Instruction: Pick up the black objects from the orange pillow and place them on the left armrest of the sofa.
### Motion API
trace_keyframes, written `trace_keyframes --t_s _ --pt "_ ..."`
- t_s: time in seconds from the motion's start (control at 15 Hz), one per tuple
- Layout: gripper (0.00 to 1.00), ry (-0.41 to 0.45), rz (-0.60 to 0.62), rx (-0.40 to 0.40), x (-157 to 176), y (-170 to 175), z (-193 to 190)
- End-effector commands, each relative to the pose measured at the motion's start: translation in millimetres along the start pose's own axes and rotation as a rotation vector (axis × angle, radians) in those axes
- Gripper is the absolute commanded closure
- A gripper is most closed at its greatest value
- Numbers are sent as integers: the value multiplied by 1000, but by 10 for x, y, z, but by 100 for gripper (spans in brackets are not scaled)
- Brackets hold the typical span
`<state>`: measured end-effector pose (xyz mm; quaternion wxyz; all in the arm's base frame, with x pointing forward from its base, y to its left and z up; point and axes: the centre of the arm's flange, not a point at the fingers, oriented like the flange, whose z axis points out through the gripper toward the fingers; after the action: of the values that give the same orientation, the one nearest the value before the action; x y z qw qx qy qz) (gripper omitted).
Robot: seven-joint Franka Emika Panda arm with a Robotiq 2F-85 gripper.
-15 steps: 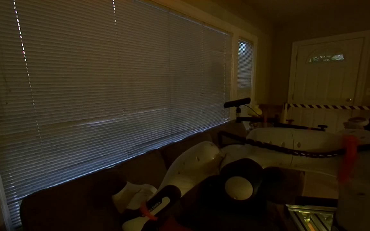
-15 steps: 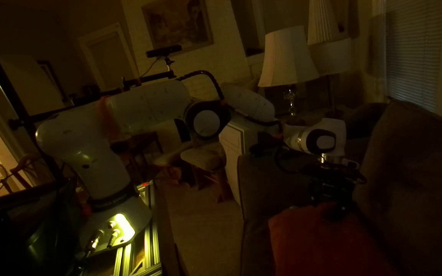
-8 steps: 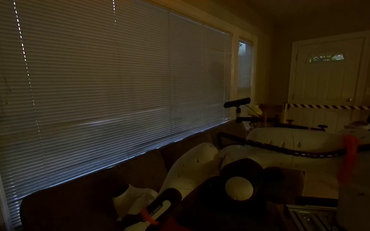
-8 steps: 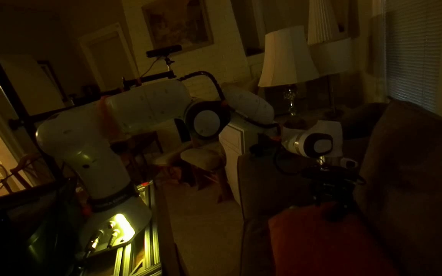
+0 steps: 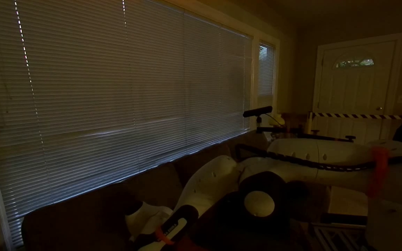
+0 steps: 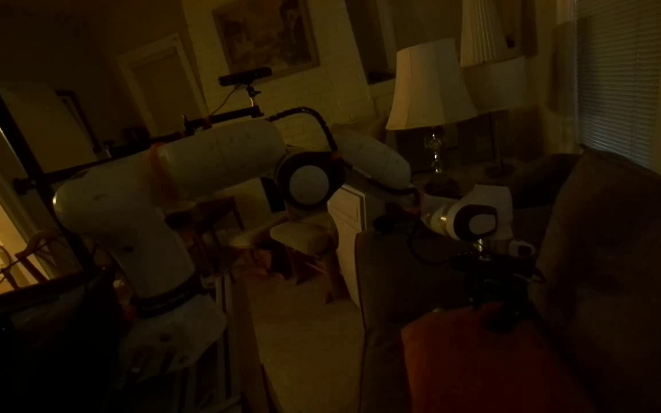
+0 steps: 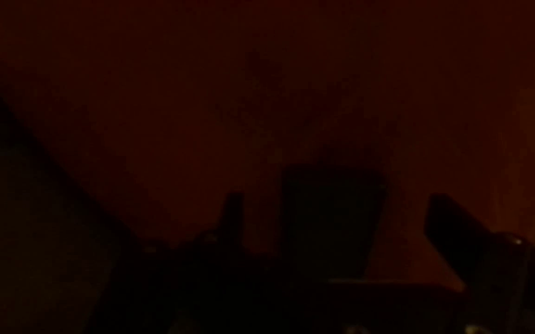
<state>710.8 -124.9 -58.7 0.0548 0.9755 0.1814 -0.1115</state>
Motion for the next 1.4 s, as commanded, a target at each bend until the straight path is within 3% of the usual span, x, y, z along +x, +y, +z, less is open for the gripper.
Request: trace_keyframes --t_s 0.0,0.07,0.33,0.53,0.87,1.33 --pt "0 -13 41 25 559 298 314" --pt "0 -1 19 4 -34 55 12" --pt "0 5 13 3 -92 2 -8" --pt "0 43 73 18 46 70 73" --pt "0 177 141 63 327 104 165" --pt "0 157 220 45 245 229 400"
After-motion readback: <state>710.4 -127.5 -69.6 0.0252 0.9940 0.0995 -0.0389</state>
